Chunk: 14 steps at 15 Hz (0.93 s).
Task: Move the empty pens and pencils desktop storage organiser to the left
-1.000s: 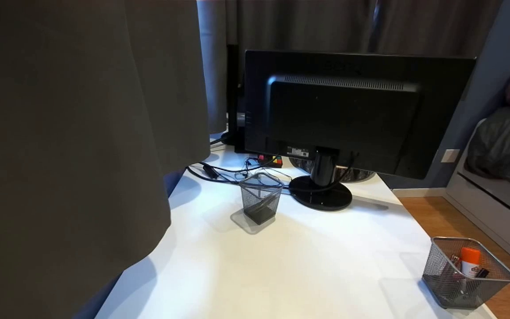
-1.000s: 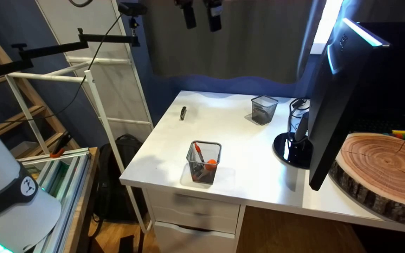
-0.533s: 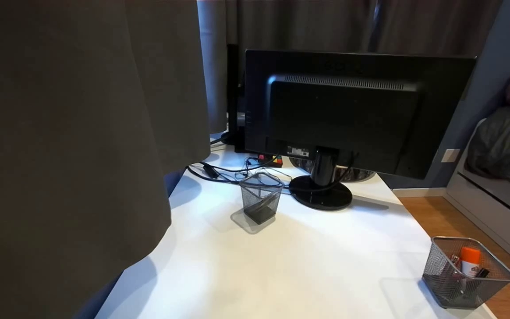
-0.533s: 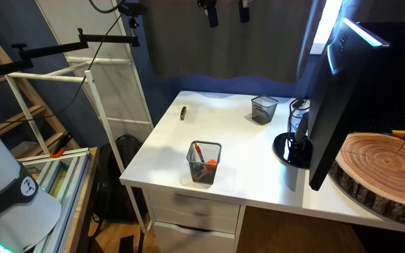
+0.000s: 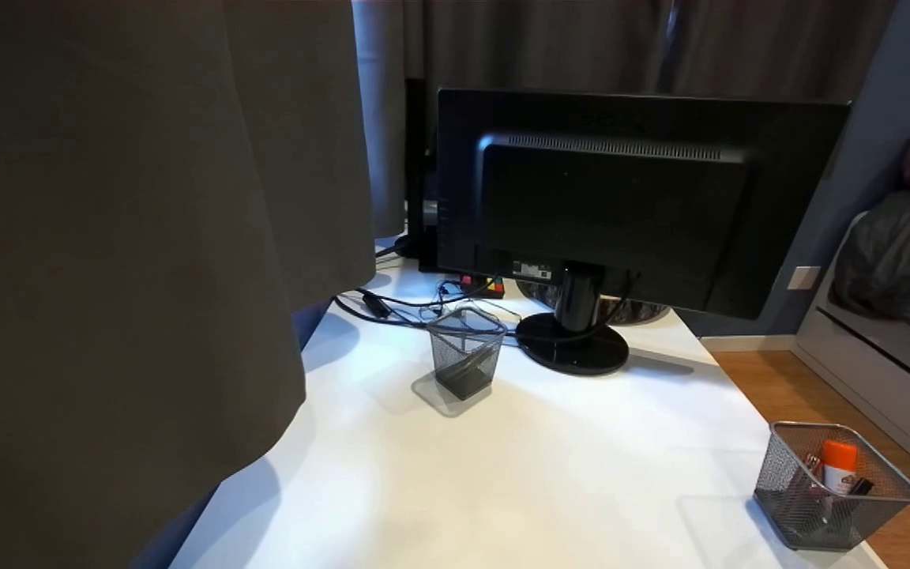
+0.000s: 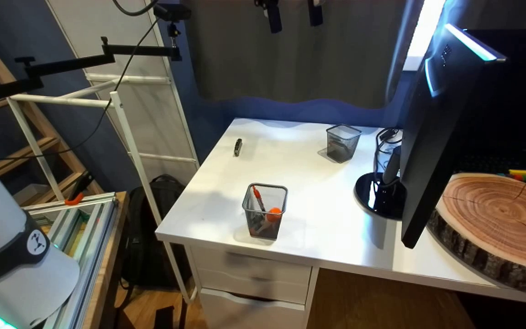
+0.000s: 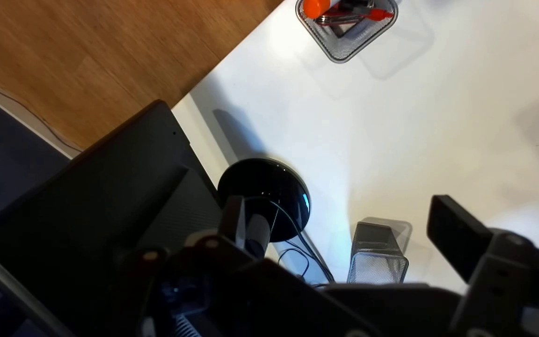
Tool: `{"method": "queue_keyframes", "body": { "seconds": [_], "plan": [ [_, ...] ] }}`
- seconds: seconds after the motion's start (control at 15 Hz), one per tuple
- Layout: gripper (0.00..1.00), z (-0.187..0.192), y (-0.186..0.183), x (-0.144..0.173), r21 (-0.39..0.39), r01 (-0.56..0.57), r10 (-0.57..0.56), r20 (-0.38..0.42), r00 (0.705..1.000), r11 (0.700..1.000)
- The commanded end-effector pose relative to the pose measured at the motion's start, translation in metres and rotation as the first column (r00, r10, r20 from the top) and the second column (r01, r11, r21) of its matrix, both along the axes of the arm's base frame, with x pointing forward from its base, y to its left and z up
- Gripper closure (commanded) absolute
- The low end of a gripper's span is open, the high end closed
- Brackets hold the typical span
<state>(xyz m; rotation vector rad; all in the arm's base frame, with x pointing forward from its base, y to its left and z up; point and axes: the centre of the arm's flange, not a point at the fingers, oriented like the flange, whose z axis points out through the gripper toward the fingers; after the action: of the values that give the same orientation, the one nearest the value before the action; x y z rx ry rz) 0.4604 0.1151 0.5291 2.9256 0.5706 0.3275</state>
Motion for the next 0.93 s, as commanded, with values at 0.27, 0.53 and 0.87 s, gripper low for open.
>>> {"method": "queue_keyframes", "body": {
  "seconds": [0.27,0.53,0.87],
  "plan": [
    [0.00,-0.006,-0.008,0.017,0.021,-0.060,0.062,-0.104,0.993,0.998],
    [0.00,-0.037,-0.036,0.047,0.018,-0.187,0.185,-0.271,0.945,0.982],
    [0.00,-0.056,-0.035,0.130,-0.018,-0.328,0.309,-0.295,0.904,0.944]
  ]
}}
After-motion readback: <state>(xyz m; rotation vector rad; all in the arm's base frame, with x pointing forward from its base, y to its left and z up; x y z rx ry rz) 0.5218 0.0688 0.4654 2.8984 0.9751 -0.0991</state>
